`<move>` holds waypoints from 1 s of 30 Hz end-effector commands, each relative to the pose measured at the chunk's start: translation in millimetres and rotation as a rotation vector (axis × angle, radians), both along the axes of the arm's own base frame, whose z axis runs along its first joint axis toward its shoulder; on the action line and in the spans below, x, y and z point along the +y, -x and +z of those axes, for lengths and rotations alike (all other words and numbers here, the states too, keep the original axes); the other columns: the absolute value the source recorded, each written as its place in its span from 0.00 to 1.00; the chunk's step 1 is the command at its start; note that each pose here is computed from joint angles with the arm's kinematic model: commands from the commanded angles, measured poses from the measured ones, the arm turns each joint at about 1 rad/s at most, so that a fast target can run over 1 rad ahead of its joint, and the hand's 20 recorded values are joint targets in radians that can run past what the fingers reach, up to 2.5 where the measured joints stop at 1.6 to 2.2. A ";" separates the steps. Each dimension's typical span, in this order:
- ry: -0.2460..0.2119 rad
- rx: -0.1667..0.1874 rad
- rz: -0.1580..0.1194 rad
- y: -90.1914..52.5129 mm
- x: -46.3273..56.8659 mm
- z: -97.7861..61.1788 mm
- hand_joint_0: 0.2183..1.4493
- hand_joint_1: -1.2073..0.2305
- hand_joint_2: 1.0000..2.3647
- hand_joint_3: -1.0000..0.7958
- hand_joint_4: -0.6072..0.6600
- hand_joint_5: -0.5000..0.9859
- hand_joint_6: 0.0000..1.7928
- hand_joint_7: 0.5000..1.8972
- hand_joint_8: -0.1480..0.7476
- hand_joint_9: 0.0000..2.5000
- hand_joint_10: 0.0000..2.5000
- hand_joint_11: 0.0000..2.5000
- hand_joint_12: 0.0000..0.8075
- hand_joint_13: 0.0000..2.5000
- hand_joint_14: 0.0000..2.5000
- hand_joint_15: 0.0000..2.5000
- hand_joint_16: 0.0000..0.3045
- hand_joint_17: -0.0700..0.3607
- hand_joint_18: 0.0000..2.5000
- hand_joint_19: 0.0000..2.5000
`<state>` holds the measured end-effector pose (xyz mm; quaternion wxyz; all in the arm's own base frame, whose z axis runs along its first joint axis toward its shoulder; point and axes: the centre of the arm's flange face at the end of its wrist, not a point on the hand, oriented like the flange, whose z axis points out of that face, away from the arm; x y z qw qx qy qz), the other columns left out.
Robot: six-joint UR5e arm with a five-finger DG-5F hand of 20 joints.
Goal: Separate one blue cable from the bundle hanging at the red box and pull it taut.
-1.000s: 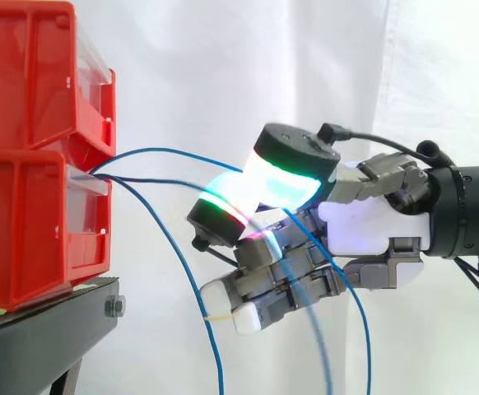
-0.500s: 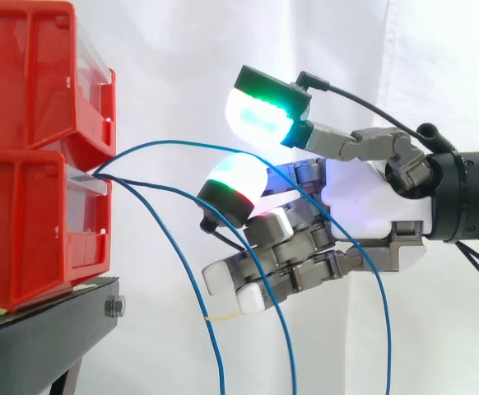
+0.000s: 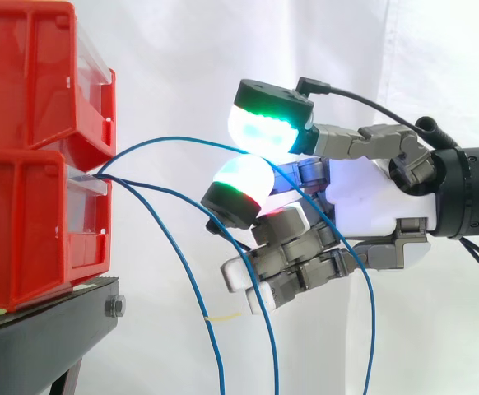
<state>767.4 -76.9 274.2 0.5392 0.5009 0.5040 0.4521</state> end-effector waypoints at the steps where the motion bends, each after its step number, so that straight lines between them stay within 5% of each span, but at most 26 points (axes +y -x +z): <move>1: 0.000 0.001 0.000 0.2 -0.7 0.2 0.36 0.32 0.00 0.33 0.61 0.21 0.51 0.44 0.55 0.44 0.00 0.54 0.48 0.34 0.01 0.30 0.15 0.40 0.28 0.21; 13: 0.000 0.004 -0.001 0.8 -2.9 -0.1 0.39 0.30 0.00 0.28 0.60 0.21 0.51 0.42 0.53 0.45 0.00 0.60 0.47 0.39 0.01 0.38 0.15 0.40 0.31 0.23; 19: -0.001 0.004 0.000 1.2 -6.9 -0.1 0.38 0.31 0.00 0.28 0.61 0.21 0.51 0.41 0.53 0.44 0.00 0.63 0.44 0.45 0.01 0.52 0.15 0.40 0.34 0.29; 26: 0.000 0.001 0.002 0.6 -6.7 -0.8 0.27 0.37 0.00 0.28 0.64 0.20 0.50 0.37 0.55 0.43 0.00 0.61 0.44 0.49 0.00 0.61 0.16 0.42 0.37 0.35; 29: 0.000 0.002 0.002 0.7 -6.7 -1.0 0.24 0.41 0.00 0.28 0.64 0.20 0.49 0.35 0.56 0.43 0.02 0.60 0.45 0.50 0.00 0.62 0.17 0.43 0.38 0.35; 30: 0.000 0.001 0.002 0.9 -6.7 0.2 0.24 0.42 0.00 0.28 0.65 0.20 0.49 0.35 0.54 0.42 0.12 0.59 0.45 0.51 0.00 0.64 0.17 0.43 0.38 0.35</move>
